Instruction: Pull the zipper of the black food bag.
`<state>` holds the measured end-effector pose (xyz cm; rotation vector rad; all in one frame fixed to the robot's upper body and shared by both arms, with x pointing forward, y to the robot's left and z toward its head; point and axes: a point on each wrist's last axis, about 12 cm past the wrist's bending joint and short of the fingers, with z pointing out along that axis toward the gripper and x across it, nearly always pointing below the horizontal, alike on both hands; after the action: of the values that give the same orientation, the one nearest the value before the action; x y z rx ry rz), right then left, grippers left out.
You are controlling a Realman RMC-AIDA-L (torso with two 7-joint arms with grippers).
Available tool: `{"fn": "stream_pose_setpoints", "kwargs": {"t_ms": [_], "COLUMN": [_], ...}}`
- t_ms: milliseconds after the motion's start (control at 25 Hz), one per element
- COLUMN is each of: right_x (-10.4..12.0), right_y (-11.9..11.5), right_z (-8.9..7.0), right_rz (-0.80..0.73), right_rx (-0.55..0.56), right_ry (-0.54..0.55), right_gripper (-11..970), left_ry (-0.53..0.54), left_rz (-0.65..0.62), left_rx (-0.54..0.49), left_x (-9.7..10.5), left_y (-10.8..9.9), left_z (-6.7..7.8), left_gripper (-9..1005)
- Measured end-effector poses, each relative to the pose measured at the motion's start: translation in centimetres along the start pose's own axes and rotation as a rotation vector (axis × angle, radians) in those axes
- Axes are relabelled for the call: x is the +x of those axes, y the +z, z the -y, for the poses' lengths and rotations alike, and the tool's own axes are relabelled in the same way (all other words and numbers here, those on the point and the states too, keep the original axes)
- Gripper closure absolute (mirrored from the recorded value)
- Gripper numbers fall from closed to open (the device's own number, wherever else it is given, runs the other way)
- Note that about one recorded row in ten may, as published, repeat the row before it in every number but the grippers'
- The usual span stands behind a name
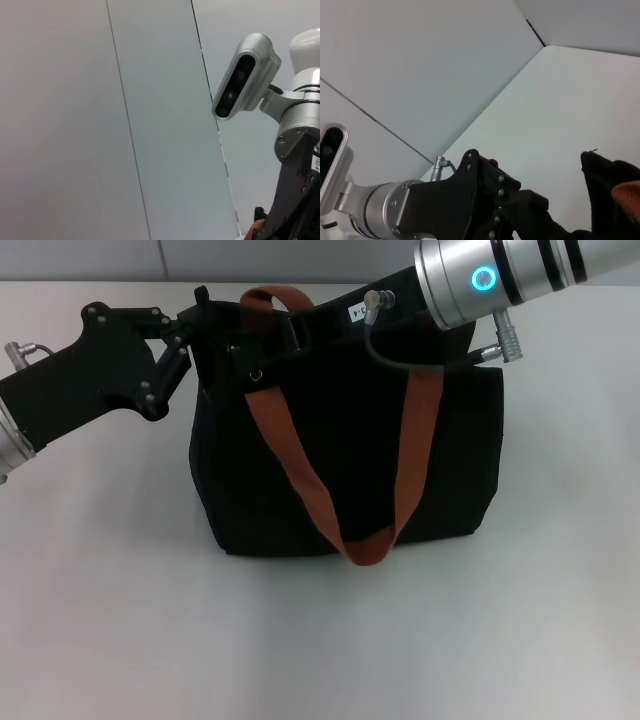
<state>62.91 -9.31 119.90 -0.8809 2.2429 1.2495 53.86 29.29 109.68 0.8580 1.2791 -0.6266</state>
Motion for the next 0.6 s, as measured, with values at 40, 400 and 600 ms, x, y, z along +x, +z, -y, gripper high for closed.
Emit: {"fn": "stream_pose_setpoints", "kwargs": {"t_ms": [40,400,600], "right_x": [0.0,-0.27,-0.2], "right_y": [-0.01,-0.39,-0.72], "right_z": [0.01,-0.22,-0.16], "right_rz": [-0.001,-0.026,-0.027], "right_rx": [0.001,0.043,0.059], "right_ry": [-0.002,-0.031,-0.026], "right_gripper": [949,960,960], "left_ry": [0.0,-0.002,-0.004], "left_rz": [0.0,0.003,0.004], "left_rx": [0.0,-0.015,-0.02], "left_x": [0.01,0.01,0.02], "left_y": [0.0,-0.26,-0.47], "left_z": [0.0,-0.09,-0.09], "left_gripper": [953,952,951]}}
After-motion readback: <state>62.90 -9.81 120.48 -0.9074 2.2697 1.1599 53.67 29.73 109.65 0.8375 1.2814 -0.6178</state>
